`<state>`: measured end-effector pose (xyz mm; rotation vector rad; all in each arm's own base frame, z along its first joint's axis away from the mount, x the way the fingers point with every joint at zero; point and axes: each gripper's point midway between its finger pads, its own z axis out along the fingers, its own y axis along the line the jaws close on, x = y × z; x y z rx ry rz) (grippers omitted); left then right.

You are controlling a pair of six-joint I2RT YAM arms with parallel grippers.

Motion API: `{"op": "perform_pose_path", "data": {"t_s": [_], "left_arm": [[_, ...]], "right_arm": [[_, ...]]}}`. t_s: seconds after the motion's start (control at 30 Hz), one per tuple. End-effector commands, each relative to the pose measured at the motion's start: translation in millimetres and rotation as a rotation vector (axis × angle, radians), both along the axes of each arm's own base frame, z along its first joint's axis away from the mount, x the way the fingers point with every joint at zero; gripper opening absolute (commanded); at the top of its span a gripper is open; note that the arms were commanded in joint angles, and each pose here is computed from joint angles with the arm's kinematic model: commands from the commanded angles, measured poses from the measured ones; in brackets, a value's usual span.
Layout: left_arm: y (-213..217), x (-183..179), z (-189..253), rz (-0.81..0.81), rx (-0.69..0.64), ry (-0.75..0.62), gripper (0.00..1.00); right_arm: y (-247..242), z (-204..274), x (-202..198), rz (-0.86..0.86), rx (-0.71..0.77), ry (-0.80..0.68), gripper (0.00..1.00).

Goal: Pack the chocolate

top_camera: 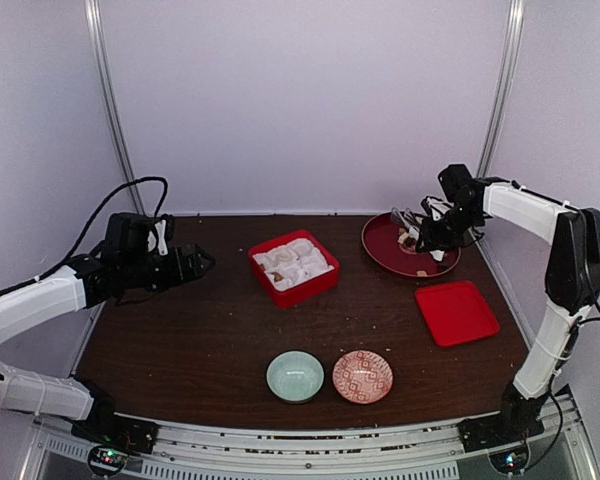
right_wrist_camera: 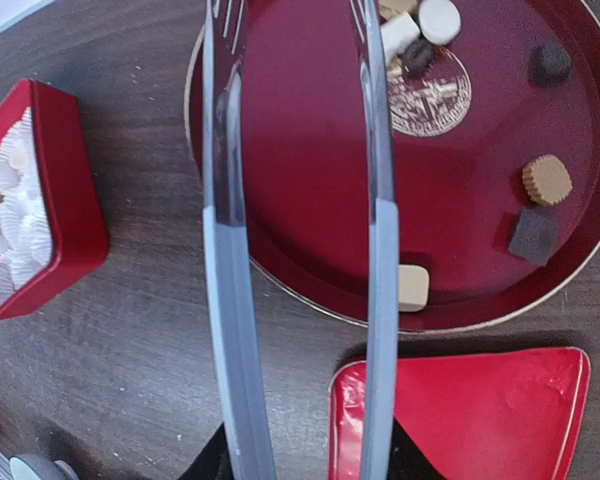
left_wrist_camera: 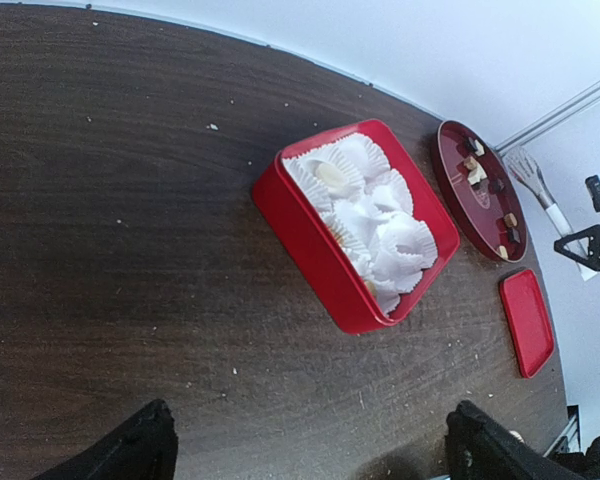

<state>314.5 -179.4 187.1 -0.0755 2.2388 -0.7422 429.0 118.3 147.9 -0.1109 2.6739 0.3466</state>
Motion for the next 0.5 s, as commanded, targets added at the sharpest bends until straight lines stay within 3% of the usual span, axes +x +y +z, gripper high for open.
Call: {"op": "perform_pose_path", "data": {"t_s": [0.0,0.47], "left_arm": [[-1,5,10,-0.008,-0.003,-0.031,0.96],[3,3,6,0.006,0.005,-0.024,0.96]], "right_arm": [[-16,-2,1,-0.026,-0.029,-0.024,0.35],[-22,-48,10,-0.054,-0.035,0.061,0.34]]}}
